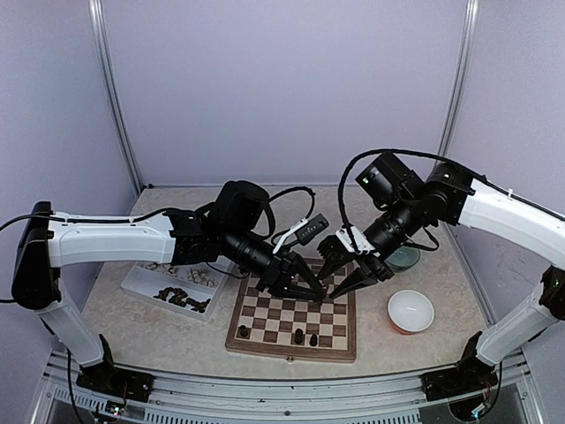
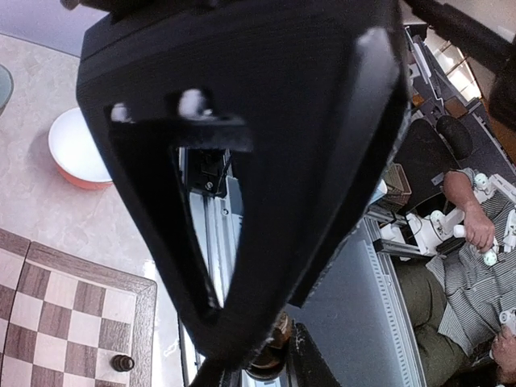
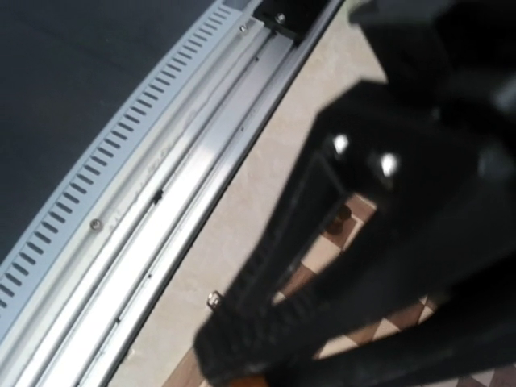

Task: Set up the chess pieces on the board
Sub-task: Pass from the left arm to the right

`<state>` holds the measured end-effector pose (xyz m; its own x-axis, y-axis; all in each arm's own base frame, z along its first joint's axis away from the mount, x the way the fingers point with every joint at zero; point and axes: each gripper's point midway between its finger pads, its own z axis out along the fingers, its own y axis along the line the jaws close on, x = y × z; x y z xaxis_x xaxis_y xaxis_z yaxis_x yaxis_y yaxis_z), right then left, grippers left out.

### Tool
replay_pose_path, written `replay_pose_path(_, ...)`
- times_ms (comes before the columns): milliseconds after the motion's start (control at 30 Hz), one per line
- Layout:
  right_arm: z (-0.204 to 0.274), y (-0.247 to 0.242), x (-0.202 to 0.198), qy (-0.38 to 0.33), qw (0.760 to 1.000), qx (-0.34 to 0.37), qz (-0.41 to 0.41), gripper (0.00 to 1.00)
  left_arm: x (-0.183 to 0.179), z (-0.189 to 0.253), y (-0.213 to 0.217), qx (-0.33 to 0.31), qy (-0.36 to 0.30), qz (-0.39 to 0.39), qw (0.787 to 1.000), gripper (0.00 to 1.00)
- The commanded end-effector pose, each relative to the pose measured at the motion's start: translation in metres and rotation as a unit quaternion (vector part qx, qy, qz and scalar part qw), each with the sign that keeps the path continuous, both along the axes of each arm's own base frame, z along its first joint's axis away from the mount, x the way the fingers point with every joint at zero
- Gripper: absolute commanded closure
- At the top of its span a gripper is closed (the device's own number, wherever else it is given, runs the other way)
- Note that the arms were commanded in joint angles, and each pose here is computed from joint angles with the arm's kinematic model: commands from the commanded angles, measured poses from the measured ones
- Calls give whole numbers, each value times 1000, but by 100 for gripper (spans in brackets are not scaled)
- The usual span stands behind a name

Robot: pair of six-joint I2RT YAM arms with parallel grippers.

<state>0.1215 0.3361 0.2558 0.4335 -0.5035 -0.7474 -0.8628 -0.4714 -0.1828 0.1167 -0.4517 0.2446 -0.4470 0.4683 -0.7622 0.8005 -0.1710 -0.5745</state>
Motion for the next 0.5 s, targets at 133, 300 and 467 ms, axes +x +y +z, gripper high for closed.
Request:
replay_pose_path(133, 16, -1, -14, 11, 999, 27, 16, 66, 10, 14, -8, -27, -6, 3, 1000, 82)
replay_pose_path(300, 8, -1, -13, 14, 1000, 22, 14, 67, 12, 21, -7, -38, -7, 3, 999, 82)
replay_pose_path(467, 6, 2, -11, 14, 1000, 22, 10, 73, 12, 27, -8, -49, -8, 1, 999, 82)
